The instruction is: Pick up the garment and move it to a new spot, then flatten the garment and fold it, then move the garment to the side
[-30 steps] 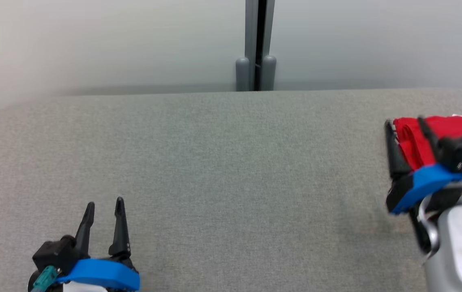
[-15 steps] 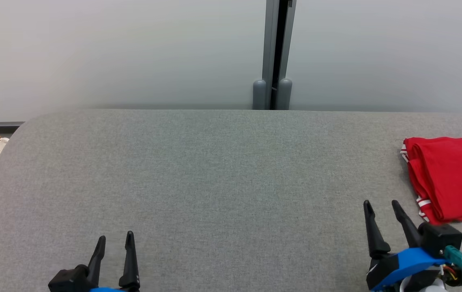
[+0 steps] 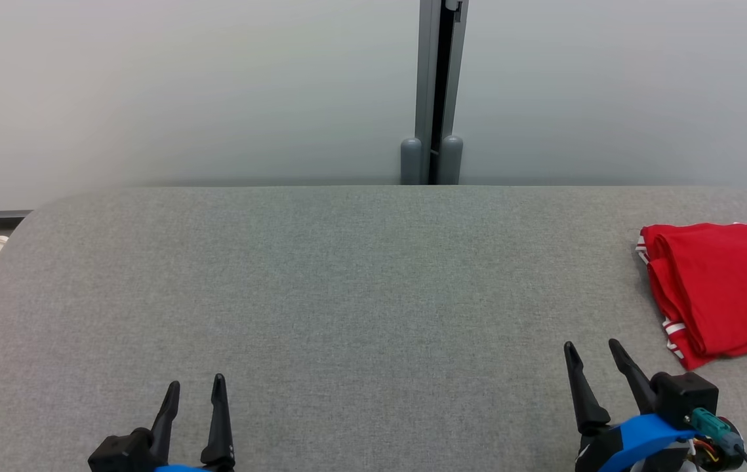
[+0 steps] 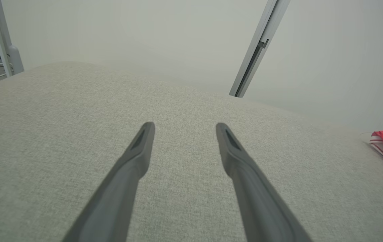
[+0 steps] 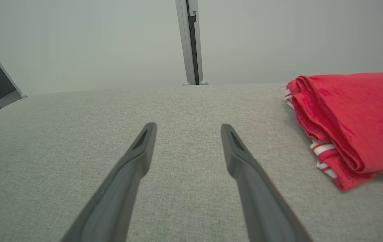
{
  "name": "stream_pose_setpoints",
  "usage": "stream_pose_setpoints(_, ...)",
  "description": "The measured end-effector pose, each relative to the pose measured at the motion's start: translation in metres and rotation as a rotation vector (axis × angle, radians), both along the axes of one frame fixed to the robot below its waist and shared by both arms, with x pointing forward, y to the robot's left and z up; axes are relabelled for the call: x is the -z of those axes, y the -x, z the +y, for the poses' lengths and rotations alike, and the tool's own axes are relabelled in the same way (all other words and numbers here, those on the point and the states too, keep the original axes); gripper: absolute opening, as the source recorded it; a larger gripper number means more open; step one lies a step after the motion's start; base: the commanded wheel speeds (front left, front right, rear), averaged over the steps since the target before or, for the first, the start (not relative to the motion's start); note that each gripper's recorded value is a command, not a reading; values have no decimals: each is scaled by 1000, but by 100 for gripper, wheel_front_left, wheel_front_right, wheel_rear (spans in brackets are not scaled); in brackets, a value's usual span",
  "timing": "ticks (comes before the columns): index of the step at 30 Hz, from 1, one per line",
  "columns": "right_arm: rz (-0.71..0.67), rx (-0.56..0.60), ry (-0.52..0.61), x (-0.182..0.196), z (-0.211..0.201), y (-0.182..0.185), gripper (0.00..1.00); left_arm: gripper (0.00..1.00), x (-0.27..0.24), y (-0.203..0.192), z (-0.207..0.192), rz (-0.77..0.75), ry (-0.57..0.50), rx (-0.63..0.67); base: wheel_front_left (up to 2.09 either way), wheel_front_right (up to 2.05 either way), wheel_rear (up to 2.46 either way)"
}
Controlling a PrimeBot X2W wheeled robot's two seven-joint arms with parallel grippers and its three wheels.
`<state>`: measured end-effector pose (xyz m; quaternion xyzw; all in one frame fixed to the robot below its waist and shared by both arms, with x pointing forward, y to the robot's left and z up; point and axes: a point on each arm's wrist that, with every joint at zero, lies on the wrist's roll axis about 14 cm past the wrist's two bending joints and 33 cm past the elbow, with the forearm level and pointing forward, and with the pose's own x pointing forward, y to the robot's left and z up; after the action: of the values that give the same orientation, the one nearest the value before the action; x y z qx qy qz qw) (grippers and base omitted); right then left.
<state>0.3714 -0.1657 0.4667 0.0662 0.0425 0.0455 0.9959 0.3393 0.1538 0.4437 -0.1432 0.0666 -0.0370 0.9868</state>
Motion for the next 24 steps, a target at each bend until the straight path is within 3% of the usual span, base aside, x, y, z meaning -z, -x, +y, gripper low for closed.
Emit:
stream_pose_setpoints(20, -1, 7, 5, 1, -2, -1, 100, 100, 8, 5, 0, 25, 10, -1, 0, 0, 0)
stream_pose_setpoints(21, -3, 6, 6, 1, -2, -1, 0, 0, 8, 5, 0, 26, 12, -1, 0, 0, 0)
stream_pose_setpoints(24, 26, 8, 2, 10, -2, 3, 0, 0, 16, 9, -1, 54, 15, -2, 0, 0, 0)
